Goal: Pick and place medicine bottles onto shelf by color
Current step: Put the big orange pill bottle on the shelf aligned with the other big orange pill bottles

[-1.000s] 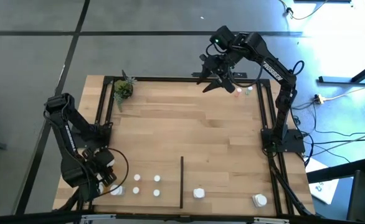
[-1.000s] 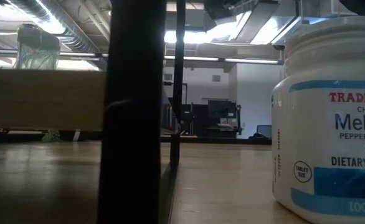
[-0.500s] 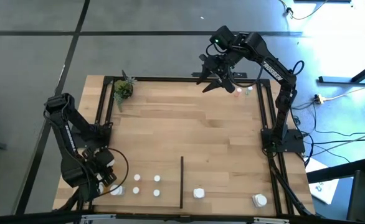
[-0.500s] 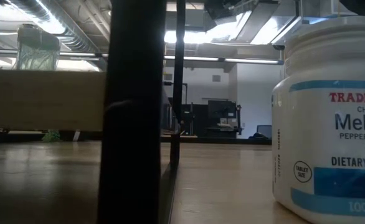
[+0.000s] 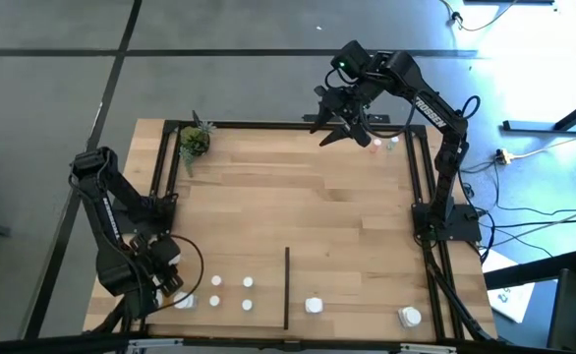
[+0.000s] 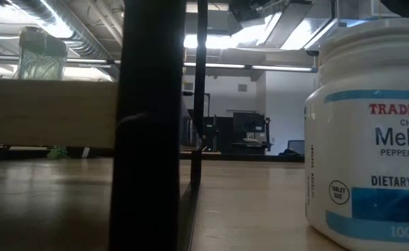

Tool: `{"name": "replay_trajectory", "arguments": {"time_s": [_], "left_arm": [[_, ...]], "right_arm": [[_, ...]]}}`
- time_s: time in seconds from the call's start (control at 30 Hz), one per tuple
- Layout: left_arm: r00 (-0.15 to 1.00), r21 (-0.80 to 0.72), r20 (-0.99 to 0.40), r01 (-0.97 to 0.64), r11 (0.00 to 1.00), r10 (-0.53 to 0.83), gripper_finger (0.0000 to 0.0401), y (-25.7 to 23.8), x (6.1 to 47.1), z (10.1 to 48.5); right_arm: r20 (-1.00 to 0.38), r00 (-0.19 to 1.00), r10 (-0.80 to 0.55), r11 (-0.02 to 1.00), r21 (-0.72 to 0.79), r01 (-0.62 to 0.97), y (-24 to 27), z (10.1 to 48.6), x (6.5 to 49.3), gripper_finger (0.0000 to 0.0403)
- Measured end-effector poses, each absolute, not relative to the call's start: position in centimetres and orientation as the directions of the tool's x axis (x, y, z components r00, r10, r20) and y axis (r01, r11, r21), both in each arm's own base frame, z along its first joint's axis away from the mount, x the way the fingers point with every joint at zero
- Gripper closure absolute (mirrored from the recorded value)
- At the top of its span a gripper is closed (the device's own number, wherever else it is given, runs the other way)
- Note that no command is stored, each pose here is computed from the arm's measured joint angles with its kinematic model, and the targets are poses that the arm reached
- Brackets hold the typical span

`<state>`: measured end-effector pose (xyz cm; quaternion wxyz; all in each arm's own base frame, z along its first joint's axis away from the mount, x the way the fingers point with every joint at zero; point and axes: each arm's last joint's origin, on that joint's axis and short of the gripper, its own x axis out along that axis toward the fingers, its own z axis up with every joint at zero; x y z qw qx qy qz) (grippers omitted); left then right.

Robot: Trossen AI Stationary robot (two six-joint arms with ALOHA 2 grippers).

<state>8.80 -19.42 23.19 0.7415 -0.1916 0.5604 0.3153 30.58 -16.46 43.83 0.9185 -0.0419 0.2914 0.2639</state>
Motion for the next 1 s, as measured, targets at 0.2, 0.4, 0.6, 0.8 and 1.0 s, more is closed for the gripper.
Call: {"name": "replay_trajectory", "arguments": {"time_s": [0.2, 0.4, 0.6, 0.8, 1.0], "left_arm": [[0.181, 0.064, -0.952, -0.673, 0.737, 0.248, 0.0214, -19.48, 8.84, 23.19], [0.191, 0.067, -0.947, -0.669, 0.74, 0.259, 0.0214, -19.41, 8.85, 23.2], [0.207, 0.066, -0.94, -0.669, 0.74, 0.271, 0.0214, -19.34, 8.87, 23.23], [0.2, 0.084, -0.941, -0.643, 0.761, 0.273, 0.0214, -19.32, 8.85, 23.21], [0.186, 0.094, -0.946, -0.623, 0.777, 0.264, 0.0213, -19.38, 8.84, 23.15]], "right_arm": [[-0.557, 0.691, 0.46, 0.857, 0.077, -0.509, -16.46, 43.83, 30.58, 0.0195], [-0.557, 0.691, 0.46, 0.857, 0.077, -0.509, -16.46, 43.83, 30.58, 0.0195], [-0.558, 0.691, 0.46, 0.857, 0.077, -0.509, -16.46, 43.83, 30.58, 0.0195], [-0.558, 0.691, 0.46, 0.857, 0.077, -0.509, -16.46, 43.83, 30.58, 0.0195], [-0.558, 0.691, 0.46, 0.857, 0.077, -0.509, -16.46, 43.83, 30.58, 0.0195]]}}
